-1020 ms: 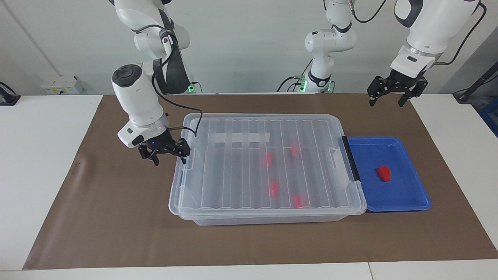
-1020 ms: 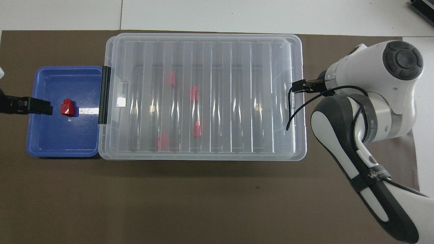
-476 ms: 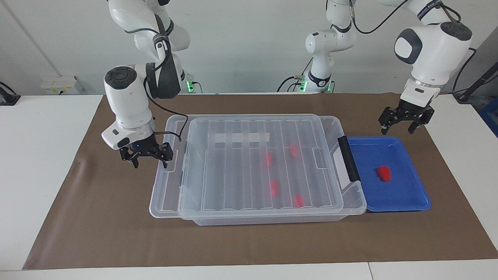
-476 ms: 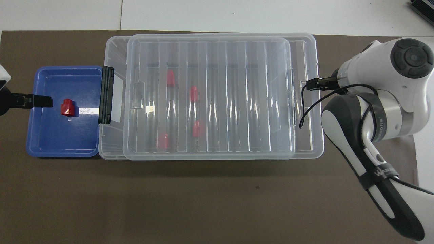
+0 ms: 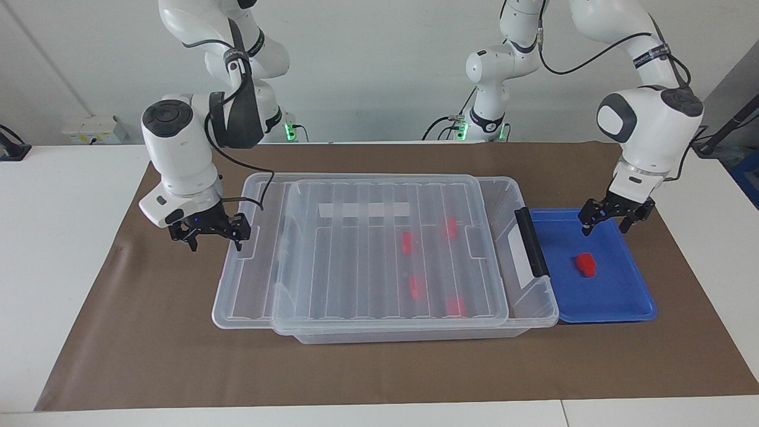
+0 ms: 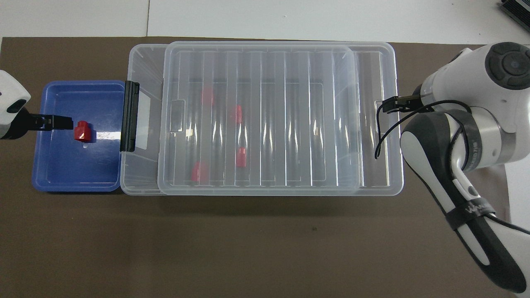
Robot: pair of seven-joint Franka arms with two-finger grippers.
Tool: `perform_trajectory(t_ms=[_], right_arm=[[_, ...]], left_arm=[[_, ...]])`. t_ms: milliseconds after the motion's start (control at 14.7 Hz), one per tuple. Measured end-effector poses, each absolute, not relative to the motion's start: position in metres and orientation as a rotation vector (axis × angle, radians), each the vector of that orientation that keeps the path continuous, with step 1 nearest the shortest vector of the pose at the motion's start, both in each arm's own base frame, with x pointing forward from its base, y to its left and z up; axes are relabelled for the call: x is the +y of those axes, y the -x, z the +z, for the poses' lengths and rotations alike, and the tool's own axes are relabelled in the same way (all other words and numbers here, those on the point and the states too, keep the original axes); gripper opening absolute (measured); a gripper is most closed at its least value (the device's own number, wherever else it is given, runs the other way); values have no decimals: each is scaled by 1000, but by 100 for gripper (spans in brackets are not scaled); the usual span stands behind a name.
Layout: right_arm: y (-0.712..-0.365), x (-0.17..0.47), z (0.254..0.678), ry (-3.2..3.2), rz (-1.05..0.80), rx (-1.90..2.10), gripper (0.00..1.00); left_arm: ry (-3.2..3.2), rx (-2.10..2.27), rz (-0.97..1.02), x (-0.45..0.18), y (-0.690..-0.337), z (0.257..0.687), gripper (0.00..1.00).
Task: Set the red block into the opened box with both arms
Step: 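Pull the clear lid toward the right gripper while the left gripper grasps the block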
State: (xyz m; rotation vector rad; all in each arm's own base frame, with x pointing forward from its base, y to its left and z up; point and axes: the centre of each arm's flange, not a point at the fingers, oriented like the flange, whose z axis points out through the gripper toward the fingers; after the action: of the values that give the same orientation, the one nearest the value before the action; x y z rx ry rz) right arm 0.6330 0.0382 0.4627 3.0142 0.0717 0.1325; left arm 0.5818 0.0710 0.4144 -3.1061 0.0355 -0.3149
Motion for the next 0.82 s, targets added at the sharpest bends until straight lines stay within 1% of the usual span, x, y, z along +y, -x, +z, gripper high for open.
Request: perform_trajectory(t_ms=[204, 340, 816], right_arm=[[-632, 36, 465, -3001, 114, 95, 100], [-631, 35, 466, -2990, 106, 101, 100], [-628, 15, 473, -2967, 76, 151, 100]], left_arm=[[3115, 25, -282, 74, -572, 370, 100], [3120, 11, -268, 79, -573, 351, 100], [3129, 4, -250, 81, -577, 323, 100]])
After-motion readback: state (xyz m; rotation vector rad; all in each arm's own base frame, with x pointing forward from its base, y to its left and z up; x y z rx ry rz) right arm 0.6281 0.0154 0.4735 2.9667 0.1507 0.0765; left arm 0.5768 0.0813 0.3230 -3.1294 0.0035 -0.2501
